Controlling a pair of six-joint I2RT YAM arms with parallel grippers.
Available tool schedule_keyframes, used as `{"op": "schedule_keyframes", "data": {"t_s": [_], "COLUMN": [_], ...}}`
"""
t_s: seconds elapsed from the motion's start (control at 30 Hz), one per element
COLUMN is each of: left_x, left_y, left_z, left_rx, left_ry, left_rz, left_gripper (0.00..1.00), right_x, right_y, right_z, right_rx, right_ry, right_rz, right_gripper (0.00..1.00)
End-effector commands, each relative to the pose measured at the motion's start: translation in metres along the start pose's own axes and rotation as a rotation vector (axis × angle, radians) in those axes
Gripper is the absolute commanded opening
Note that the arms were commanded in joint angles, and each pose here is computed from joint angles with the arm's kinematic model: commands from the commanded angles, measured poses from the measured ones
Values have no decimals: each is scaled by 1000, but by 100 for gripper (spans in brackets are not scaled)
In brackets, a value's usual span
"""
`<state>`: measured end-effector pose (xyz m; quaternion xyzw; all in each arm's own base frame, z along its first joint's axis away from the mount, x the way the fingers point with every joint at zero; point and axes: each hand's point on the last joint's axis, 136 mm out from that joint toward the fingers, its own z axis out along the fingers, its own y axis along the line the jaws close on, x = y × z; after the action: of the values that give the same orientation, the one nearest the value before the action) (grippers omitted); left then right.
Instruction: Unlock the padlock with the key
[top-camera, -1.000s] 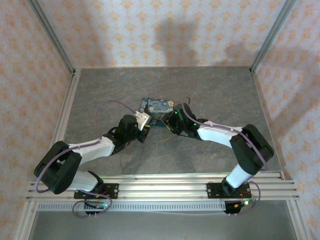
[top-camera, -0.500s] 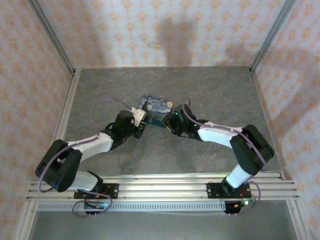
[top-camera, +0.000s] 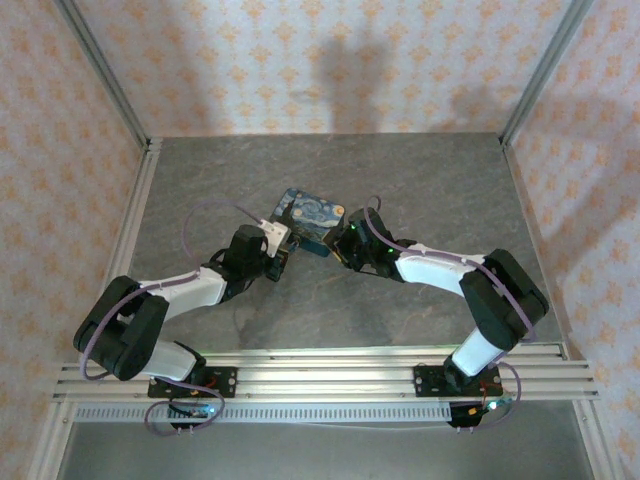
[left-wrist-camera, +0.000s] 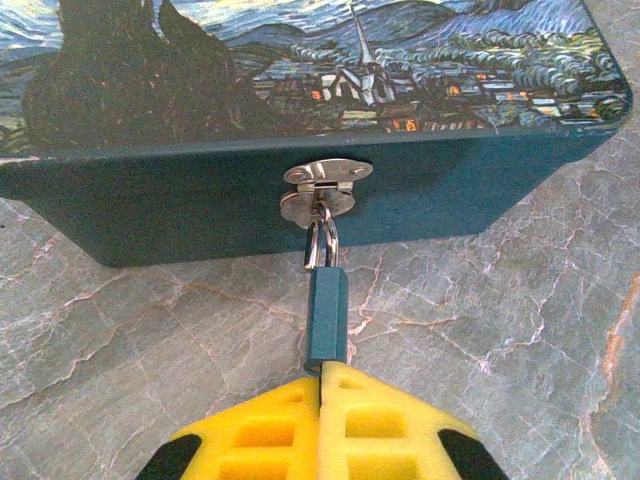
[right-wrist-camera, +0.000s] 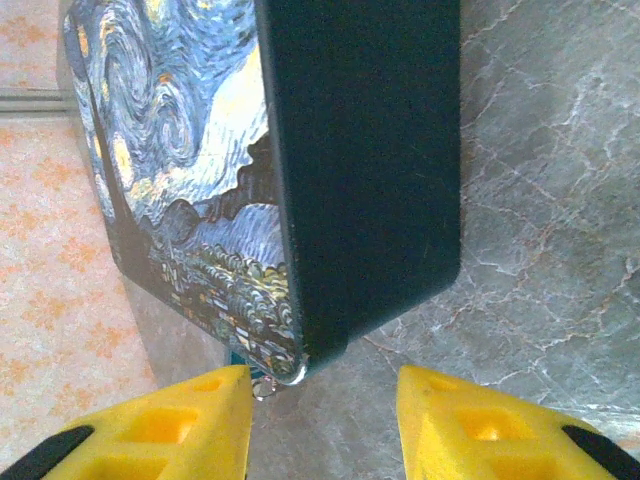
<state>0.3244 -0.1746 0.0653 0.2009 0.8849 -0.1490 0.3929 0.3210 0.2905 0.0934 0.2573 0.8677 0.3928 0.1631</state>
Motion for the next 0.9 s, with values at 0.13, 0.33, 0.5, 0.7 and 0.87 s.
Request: {"op": "schedule_keyframes", "data": {"t_s": [0.13,0.33,0.5,0.7,0.87], "left_x": [-2,-4,-10,-16,-14], "left_y": [-1,-8,-19,-24,-25], "left_z": [-3,0,5,12,14], "left_rx": [15,60,127,159,167], "left_ry": [-47,-54,-52,-47,-54], "left_rz": [-71,-113,-117,-106,-118], "left_gripper": [0,0,0,0,0], "right_x": [9,23,19,16,23], "right_y": [15,25,22,17,21], "right_z": [4,10,8,-2,5], "right_rx": [-74,-113,-106,-46,-67], "right_ry": [7,-3,-40,-49,-16], "right_rz": [-13,-18,-3,-54,-59], "right_gripper": [45,48,47,41,42]}}
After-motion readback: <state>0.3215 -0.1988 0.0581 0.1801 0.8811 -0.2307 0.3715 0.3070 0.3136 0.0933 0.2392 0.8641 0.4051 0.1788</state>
